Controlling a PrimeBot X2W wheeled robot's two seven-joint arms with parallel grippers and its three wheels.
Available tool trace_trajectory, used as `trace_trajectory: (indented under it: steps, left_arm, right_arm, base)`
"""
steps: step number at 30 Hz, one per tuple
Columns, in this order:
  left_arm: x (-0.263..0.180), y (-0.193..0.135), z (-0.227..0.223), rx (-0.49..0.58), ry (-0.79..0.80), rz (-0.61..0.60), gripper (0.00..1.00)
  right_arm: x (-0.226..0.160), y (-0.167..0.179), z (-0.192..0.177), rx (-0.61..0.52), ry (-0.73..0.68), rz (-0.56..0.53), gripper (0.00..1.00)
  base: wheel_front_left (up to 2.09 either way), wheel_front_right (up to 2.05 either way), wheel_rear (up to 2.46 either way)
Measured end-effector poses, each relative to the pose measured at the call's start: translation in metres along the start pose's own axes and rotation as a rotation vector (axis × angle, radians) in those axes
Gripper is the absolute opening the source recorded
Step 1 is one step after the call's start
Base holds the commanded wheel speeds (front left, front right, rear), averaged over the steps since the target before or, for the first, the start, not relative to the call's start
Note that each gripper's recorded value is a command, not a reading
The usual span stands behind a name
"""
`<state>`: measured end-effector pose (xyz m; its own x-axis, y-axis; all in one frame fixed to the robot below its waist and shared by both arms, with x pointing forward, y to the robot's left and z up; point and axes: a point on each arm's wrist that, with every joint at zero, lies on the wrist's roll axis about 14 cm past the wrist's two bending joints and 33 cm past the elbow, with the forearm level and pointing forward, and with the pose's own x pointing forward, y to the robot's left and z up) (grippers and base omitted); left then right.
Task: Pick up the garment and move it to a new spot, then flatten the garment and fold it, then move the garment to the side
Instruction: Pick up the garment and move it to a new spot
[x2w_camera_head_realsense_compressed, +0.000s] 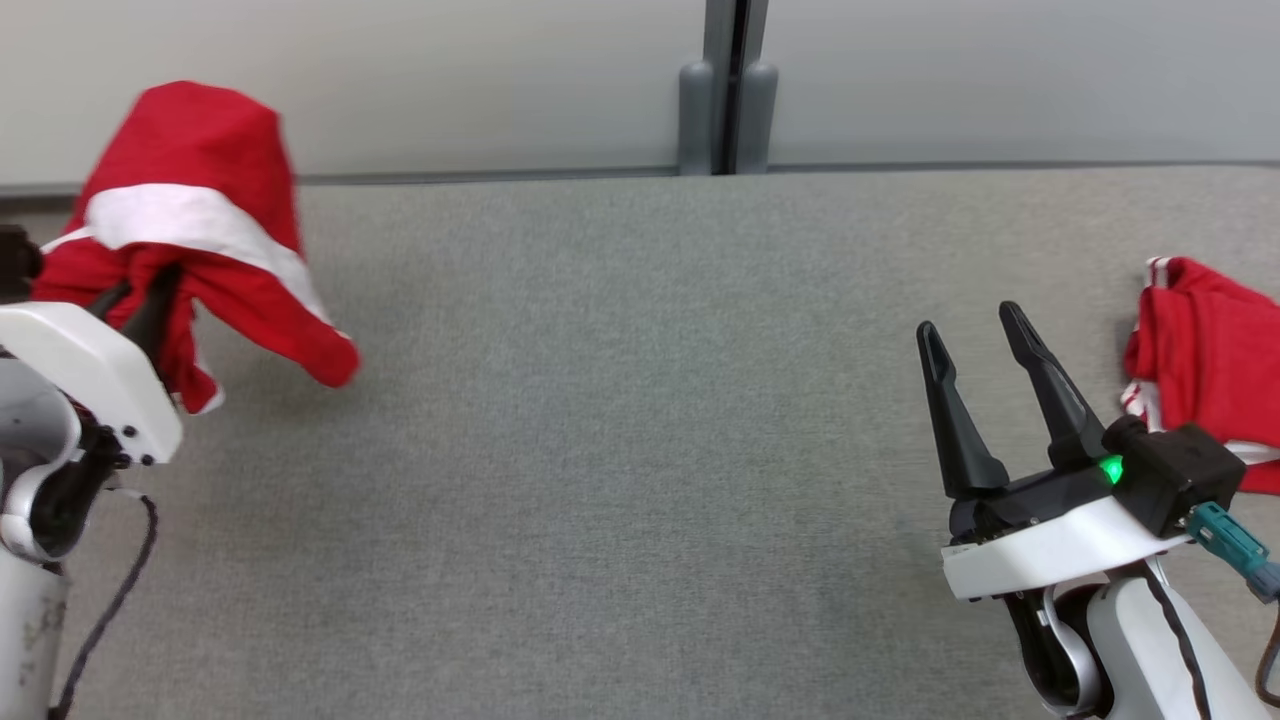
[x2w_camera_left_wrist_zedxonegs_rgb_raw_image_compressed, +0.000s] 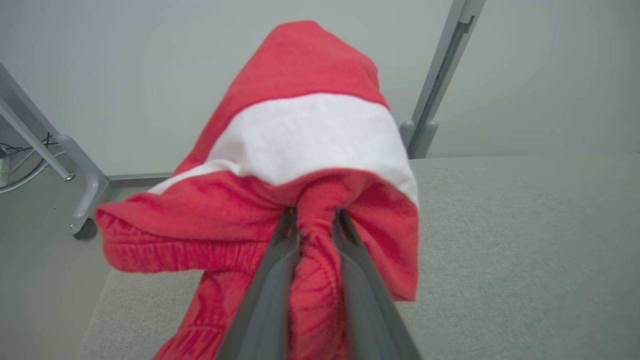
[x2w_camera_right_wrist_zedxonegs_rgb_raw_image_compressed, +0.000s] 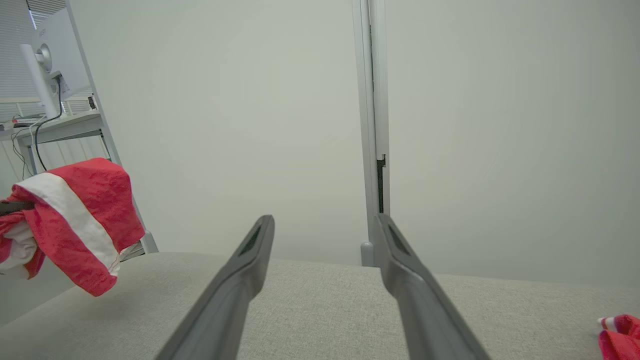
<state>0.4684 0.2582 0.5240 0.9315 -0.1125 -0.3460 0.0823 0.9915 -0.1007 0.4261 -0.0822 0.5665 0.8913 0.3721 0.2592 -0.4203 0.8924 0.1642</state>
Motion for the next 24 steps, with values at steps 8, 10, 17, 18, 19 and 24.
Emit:
trace_trajectory:
  steps: [8,10,17,18,19,24]
  left_arm:
    - [-0.022,-0.105,0.015,0.049,-0.062,-0.262,0.00]
    - [-0.029,-0.137,0.014,0.031,-0.073,-0.334,0.00]
    - [-0.043,-0.214,-0.020,0.025,-0.039,-0.477,0.00]
    - [-0.042,-0.221,-0.030,0.030,-0.021,-0.490,0.00]
    - [-0.042,-0.229,-0.042,0.013,0.001,-0.507,0.00]
    - [-0.034,-0.252,-0.102,0.009,0.105,-0.528,0.00]
  right_arm:
    - [-0.027,-0.021,0.029,-0.046,-0.054,-0.084,1.00]
    - [-0.036,-0.029,0.035,-0.067,-0.056,-0.111,1.00]
    - [-0.063,-0.051,0.054,-0.113,-0.069,-0.195,1.00]
    - [-0.067,-0.053,0.054,-0.116,-0.066,-0.206,1.00]
    - [-0.071,-0.055,0.055,-0.118,-0.064,-0.215,1.00]
    - [-0.084,-0.062,0.054,-0.121,-0.054,-0.254,1.00]
  base:
    - [0.00,0.00,0.00]
    - [0.00,0.00,0.00]
    - [0.00,0.00,0.00]
    - [0.00,0.00,0.00]
    - [0.00,0.00,0.00]
    - [0.00,0.00,0.00]
